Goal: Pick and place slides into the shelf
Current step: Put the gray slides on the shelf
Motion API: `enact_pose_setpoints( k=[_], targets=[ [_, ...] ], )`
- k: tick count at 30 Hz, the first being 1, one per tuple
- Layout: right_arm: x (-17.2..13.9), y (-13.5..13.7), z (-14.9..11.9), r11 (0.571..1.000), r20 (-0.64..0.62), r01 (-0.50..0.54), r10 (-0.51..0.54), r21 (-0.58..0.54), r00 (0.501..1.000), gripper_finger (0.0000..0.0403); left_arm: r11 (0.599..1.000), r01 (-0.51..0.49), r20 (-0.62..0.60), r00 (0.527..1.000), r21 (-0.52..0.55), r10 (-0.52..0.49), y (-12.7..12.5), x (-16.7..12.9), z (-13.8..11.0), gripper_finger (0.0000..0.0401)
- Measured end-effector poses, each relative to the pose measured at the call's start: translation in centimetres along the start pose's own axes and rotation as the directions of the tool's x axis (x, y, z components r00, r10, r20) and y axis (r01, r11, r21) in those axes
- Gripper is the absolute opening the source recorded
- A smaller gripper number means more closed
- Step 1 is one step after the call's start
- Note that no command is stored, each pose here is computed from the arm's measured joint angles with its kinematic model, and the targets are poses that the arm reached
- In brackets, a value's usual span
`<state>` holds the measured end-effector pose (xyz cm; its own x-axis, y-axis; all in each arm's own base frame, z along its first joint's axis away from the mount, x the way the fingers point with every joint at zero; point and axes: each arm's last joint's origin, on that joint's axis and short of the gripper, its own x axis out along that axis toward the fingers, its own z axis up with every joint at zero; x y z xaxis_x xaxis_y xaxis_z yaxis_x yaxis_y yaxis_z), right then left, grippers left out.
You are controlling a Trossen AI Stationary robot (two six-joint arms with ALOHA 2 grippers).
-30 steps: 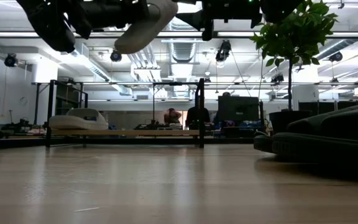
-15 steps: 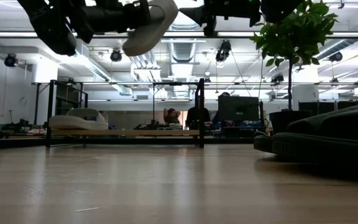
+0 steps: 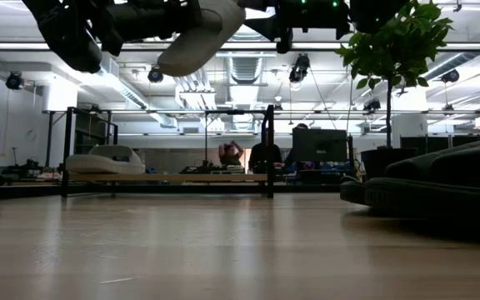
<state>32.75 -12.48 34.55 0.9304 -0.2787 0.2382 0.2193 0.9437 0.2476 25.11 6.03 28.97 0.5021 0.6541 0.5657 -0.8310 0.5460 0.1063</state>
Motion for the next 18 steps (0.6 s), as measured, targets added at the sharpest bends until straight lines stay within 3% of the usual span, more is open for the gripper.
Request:
enact_pose_setpoints(
  k=[12,18],
  targets=[
    [0.0,-0.07,-0.09,1.0,-0.007,0.003,-0.003,0.001,1.0,0.022,0.999,0.016,0.012,1.0,-0.028,-0.016,-0.12,0.03,-0.01,0.0],
    [0.0,-0.11,-0.24,1.0,-0.022,0.007,-0.007,0.005,1.0,0.0182,0.999,0.03,0.004,1.0,-0.022,-0.03,-0.45,-0.03,-0.4,0.0]
  ],
)
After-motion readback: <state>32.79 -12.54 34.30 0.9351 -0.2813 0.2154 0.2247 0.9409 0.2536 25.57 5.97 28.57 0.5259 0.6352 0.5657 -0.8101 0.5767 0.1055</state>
